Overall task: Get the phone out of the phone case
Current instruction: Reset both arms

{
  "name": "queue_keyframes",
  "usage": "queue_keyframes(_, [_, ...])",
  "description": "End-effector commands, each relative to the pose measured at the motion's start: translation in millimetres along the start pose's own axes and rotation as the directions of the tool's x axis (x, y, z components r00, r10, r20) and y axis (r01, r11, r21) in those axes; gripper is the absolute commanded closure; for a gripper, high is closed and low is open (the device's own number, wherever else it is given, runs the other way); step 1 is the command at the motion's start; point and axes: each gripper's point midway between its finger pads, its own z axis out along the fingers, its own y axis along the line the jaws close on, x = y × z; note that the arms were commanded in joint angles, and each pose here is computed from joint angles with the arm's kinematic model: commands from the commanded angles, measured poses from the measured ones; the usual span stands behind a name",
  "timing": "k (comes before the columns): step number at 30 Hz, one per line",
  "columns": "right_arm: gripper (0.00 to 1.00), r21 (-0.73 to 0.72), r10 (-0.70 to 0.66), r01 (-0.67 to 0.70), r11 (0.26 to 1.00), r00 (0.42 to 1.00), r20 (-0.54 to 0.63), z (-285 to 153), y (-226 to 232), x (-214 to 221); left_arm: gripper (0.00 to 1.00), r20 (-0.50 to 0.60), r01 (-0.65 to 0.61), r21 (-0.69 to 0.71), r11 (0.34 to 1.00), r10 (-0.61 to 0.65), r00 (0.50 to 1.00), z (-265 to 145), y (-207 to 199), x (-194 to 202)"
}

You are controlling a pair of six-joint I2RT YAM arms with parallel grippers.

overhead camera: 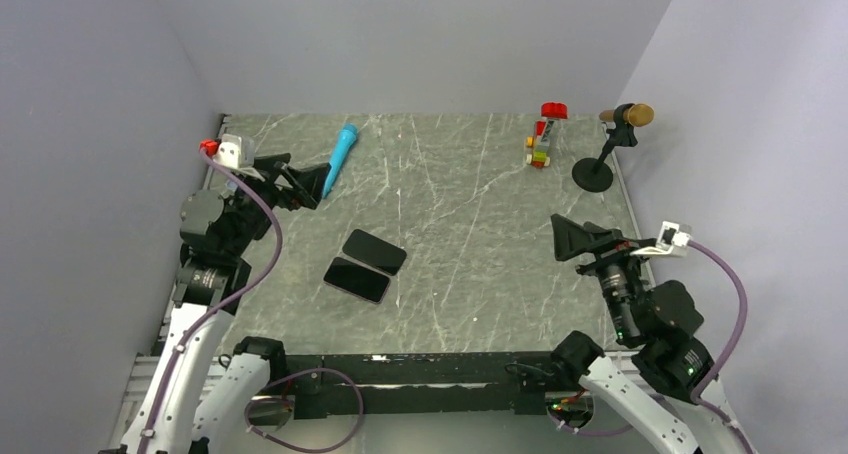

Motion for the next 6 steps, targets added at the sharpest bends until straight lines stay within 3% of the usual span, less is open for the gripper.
queue_keyframes(1, [0.0,-0.01,-0.044,0.045,0.999,0.998,0.052,-4.4,-4.9,-8.2,0.01,0.035,-0.048,0.074,0.996,0.046,0.998,2.8,-12.9,-8.3])
queue_keyframes(6, [0.0,0.005,-0.029,0.029,1.0,0.998,0.048,-5.4,-10.2,-3.8,0.01,0.022,-0.041,0.112,0.993,0.038,0.999,5.9,-19.8,-1.8])
